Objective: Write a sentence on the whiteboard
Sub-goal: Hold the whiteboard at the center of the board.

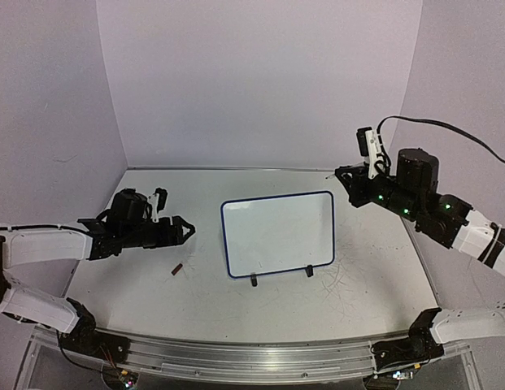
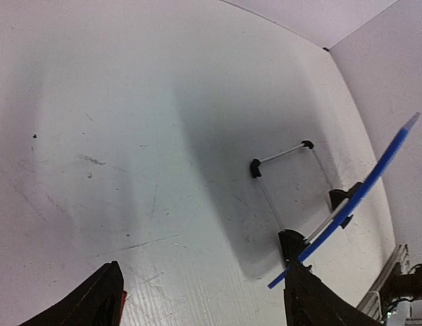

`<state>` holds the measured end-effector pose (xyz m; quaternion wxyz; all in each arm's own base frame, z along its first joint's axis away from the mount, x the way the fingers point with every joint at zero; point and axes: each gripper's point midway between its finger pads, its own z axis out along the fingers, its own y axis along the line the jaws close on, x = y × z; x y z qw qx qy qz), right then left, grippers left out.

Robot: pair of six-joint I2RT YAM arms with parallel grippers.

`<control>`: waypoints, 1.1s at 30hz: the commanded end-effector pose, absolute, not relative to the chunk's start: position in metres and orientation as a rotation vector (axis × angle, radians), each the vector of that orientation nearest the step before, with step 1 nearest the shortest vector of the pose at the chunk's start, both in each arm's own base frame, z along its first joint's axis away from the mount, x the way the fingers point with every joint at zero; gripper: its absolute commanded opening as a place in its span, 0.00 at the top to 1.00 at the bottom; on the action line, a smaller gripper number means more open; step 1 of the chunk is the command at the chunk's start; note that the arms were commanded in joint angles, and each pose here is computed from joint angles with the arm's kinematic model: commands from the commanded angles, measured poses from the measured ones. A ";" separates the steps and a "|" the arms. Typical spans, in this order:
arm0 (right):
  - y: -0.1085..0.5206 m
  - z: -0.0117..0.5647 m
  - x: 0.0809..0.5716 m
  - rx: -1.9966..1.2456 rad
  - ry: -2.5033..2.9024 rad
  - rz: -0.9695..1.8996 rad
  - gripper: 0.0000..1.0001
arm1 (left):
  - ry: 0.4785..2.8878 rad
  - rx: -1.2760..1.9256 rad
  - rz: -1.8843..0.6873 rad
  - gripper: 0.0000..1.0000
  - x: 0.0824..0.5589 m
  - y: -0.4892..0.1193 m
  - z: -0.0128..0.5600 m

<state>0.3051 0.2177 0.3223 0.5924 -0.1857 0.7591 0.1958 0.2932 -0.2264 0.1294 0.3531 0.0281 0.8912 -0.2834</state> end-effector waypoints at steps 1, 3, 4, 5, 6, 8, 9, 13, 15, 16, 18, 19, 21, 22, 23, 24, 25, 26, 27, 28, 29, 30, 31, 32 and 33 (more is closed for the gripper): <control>0.228 0.324 0.303 -0.481 1.738 0.476 1.00 | 2.051 0.266 -1.061 0.15 0.283 -0.253 0.174; 0.247 0.320 0.300 -0.552 1.740 0.526 1.00 | 1.995 0.298 -1.116 0.15 0.281 -0.254 0.180; 0.253 0.319 0.298 -0.574 1.738 0.538 1.00 | 1.974 0.307 -1.150 0.15 0.280 -0.255 0.183; 0.263 0.317 0.293 -0.610 1.729 0.563 1.00 | 1.954 0.307 -1.182 0.15 0.280 -0.256 0.186; 0.277 0.319 0.286 -0.643 1.708 0.594 1.00 | 1.930 0.315 -1.224 0.16 0.278 -0.260 0.190; 0.293 0.318 0.278 -0.689 1.686 0.609 1.00 | 1.884 0.323 -1.300 0.16 0.275 -0.265 0.196; 0.305 0.314 0.274 -0.731 1.679 0.614 1.00 | 1.864 0.322 -1.345 0.17 0.273 -0.268 0.197; 0.333 0.305 0.264 -0.816 1.662 0.682 1.00 | 1.861 0.314 -1.358 0.19 0.276 -0.270 0.191; 0.345 0.301 0.259 -0.853 1.643 0.725 1.00 | 1.860 0.316 -1.365 0.19 0.275 -0.271 0.188; 0.350 0.299 0.259 -0.863 1.639 0.743 1.00 | 1.861 0.327 -1.378 0.19 0.274 -0.273 0.187; 0.356 0.293 0.260 -0.875 1.646 0.760 1.00 | 1.863 0.345 -1.398 0.19 0.271 -0.277 0.185; 0.359 0.291 0.260 -0.876 1.646 0.765 1.00 | 1.862 0.358 -1.408 0.19 0.269 -0.279 0.184; 0.362 0.284 0.259 -0.879 1.650 0.762 1.00 | 1.863 0.384 -1.423 0.20 0.268 -0.286 0.182; 0.363 0.282 0.259 -0.880 1.650 0.755 1.00 | 1.867 0.396 -1.429 0.21 0.267 -0.289 0.180; 0.364 0.278 0.259 -0.888 1.652 0.746 1.00 | 1.859 0.419 -1.444 0.23 0.266 -0.294 0.178; 0.364 0.276 0.258 -0.898 1.648 0.742 1.00 | 1.852 0.435 -1.460 0.24 0.265 -0.297 0.179; 0.364 0.273 0.256 -0.916 1.640 0.739 1.00 | 1.845 0.448 -1.483 0.26 0.263 -0.300 0.177; 0.363 0.271 0.255 -0.928 1.631 0.735 1.00 | 1.829 0.459 -1.505 0.27 0.262 -0.302 0.179; 0.362 0.269 0.255 -0.927 1.625 0.729 1.00 | 1.798 0.478 -1.531 0.29 0.259 -0.303 0.183; 0.362 0.269 0.254 -0.926 1.620 0.730 1.00 | 1.788 0.488 -1.544 0.30 0.258 -0.305 0.184; 0.362 0.267 0.255 -0.923 1.621 0.728 1.00 | 1.783 0.509 -1.566 0.32 0.258 -0.308 0.182; 0.364 0.266 0.256 -0.922 1.621 0.735 1.00 | 1.780 0.521 -1.572 0.34 0.259 -0.312 0.182; 0.366 0.265 0.256 -0.922 1.619 0.741 1.00 | 1.786 0.521 -1.568 0.34 0.261 -0.313 0.179; 0.368 0.267 0.257 -0.922 1.613 0.748 1.00 | 1.789 0.525 -1.563 0.34 0.264 -0.314 0.176; 0.371 0.266 0.258 -0.923 1.612 0.754 1.00 | 1.787 0.536 -1.560 0.34 0.266 -0.316 0.175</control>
